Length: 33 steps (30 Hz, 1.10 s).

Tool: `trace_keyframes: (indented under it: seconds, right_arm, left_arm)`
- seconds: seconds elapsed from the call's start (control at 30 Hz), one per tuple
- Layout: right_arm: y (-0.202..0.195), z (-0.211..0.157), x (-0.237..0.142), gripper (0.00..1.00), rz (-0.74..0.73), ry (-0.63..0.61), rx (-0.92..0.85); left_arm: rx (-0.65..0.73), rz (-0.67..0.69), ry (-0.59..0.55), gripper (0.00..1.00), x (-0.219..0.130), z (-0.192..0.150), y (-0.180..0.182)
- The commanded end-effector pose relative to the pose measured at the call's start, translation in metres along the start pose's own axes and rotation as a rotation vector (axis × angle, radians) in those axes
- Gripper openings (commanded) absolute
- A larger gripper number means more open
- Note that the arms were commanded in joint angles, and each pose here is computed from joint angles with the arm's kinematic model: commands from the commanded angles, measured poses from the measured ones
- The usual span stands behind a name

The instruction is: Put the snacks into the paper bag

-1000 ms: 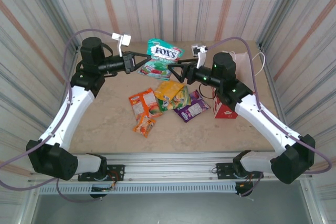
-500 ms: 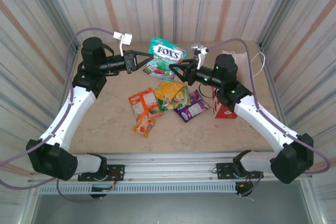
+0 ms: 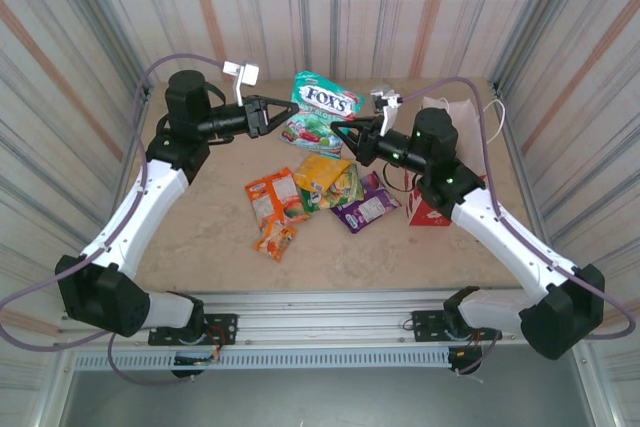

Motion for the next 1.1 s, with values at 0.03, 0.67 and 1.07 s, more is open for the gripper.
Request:
trace_keyframes:
  seconds: [0.03,0.67,1.07]
  right_arm:
    - [0.004,0.04,-0.028,0.0,-0.102,-0.127,-0.097]
    - [-0.053,0.14,-0.187,0.0,-0.82,-0.35,-0.159]
    - [-0.117,0.08,-0.221,0.0,-1.066,-0.169,-0.002]
  left_arm:
    - [0.022,0.045,-0.018,0.43,-0.001,0.005,0.002]
    - [-0.081,0.377,0.049,0.52,0.005,-0.025,0.076]
    - [-0.112,0.42,0.088,0.51,0.011,-0.035,0.092]
Point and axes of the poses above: each hand's point on the last joint's axis, 136 mm out from that joint toward the fingers, its own x axis out along the fingers, its own y axis along the line the jaws close on, z = x × y, the point moved 2 cm from there along -x, back along the fingers, and after that the axes turned 9 degrees about -x, right-handed, at the moved point
